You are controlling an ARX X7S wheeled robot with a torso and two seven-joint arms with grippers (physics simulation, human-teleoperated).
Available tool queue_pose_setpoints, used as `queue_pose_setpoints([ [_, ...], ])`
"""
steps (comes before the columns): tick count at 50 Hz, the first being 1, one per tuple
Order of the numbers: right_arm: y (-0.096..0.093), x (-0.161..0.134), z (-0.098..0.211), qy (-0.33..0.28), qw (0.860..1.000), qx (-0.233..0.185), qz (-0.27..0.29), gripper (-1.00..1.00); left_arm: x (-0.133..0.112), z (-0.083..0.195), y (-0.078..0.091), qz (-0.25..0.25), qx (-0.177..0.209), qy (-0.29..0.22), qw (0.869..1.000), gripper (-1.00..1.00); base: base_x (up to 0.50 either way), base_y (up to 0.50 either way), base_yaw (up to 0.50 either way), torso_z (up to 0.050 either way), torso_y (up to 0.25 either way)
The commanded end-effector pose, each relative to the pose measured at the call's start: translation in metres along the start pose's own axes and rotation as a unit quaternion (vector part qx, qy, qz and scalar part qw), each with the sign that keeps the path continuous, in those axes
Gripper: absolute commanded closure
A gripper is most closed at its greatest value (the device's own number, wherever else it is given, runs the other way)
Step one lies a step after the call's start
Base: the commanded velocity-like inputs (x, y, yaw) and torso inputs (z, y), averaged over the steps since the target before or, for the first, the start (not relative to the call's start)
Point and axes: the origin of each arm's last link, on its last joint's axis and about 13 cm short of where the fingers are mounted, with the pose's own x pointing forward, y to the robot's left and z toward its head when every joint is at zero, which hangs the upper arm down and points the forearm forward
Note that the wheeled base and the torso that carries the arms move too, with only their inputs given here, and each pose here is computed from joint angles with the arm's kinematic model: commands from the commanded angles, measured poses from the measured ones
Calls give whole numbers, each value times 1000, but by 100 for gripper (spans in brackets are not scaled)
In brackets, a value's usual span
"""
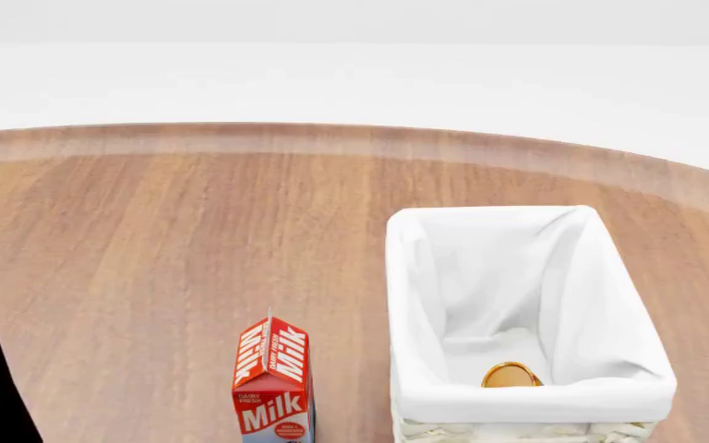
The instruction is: Pick up the alphabet soup and the tomato sauce, and put them in the basket.
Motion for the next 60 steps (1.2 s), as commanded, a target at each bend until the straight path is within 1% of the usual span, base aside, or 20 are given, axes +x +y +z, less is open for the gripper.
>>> queue_pose_setpoints([
  [1, 1, 3, -3, 2, 1000, 2, 2, -100, 0, -1, 0, 0, 1, 1, 1000, -100, 0, 0, 0, 0, 0],
  [4, 1, 3, -4, 0, 1000, 1, 4, -100, 0, 0, 0, 0, 1, 0, 1000, -100, 0, 0, 0, 0, 0],
  [5, 1, 2, -3, -3, 1000, 0, 2, 100, 0, 0, 0, 0, 1, 0, 1000, -100, 0, 0, 0, 0, 0],
  [11, 2, -1, 0, -8, 1000, -3, 1, 100, 0, 0, 0, 0, 1, 0, 1000, -100, 0, 0, 0, 0, 0],
  [17, -1, -12, 13, -36, 999, -16, -12, 100, 0, 0, 0, -1, 1, 1, 1000, -100, 0, 0, 0, 0, 0],
  [19, -3, -17, 19, -57, 998, -28, -22, 100, 0, 0, 0, -2, 2, 1, 1000, -100, 0, 0, 0, 0, 0],
  [25, -5, -45, 49, -117, 992, -36, -38, 100, 0, 0, 0, -2, 0, 2, 1000, -100, 0, 0, 0, 0, 0],
  [28, -6, -51, 56, -135, 989, -45, -45, 100, 0, 1, 0, -1, 1, 2, 1000, -100, 0, 0, 0, 0, 0],
  [33, -7, -72, 79, -183, 979, -62, -61, 100, -1, -1, -1, -2, 1, 3, 1000, -100, 0, 0, 0, 0, 0],
  [37, -9, -80, 91, -213, 972, -69, -71, 100, -1, 0, -1, -2, 0, 2, 1000, -100, 0, 0, 0, 0, 0],
  [38, -8, -90, 99, -224, 969, -71, -71, 100, -1, 1, -1, -2, 1, 2, 1000, -100, 0, 0, 0, 0, 0],
  [41, -6, -101, 110, -242, 964, -79, -76, 100, 0, 1, 0, -1, 0, 1, 1000, -100, 0, 0, 0, 0, 0],
  [43, -6, -105, 115, -251, 961, -81, -78, 100, 0, 0, 0, -1, 0, 1, 1000, -100, 0, 0, 0, 0, 0],
  [44, -6, -103, 113, -253, 961, -82, -79, 100, 0, 0, 0, -1, 1, 1, 1000, -100, 0, 0, 0, 0, 0],
  [47, -6, -115, 128, -276, 953, -95, -84, 100, 0, 1, 0, -2, 0, 0, 1000, -100, 0, 0, 0, 0, 0],
  [50, -5, -122, 138, -288, 948, -103, -87, 100, 0, 1, -1, -2, 1, 1, 1000, -100, 0, 0, 0, 0, 0],
  [51, -4, -119, 137, -297, 944, -109, -90, 100, 0, 2, -1, -2, 0, 0, 1000, -100, 0, 0, 0, 0, 10],
  [53, -4, -127, 148, -307, 941, -111, -89, 100, 1, 2, -1, -2, 0, 0, 1000, -100, 0, 0, 0, 0, 0],
  [59, -3, -132, 160, -329, 932, -118, -95, 100, 2, 2, -1, -2, -1, 0, 1000, -100, 0, 0, 0, 0, 0],
  [60, -3, -138, 168, -332, 931, -117, -96, 100, 2, 2, -1, -3, 0, 0, 1000, -100, 0, 0, 0, 0, 0],
])
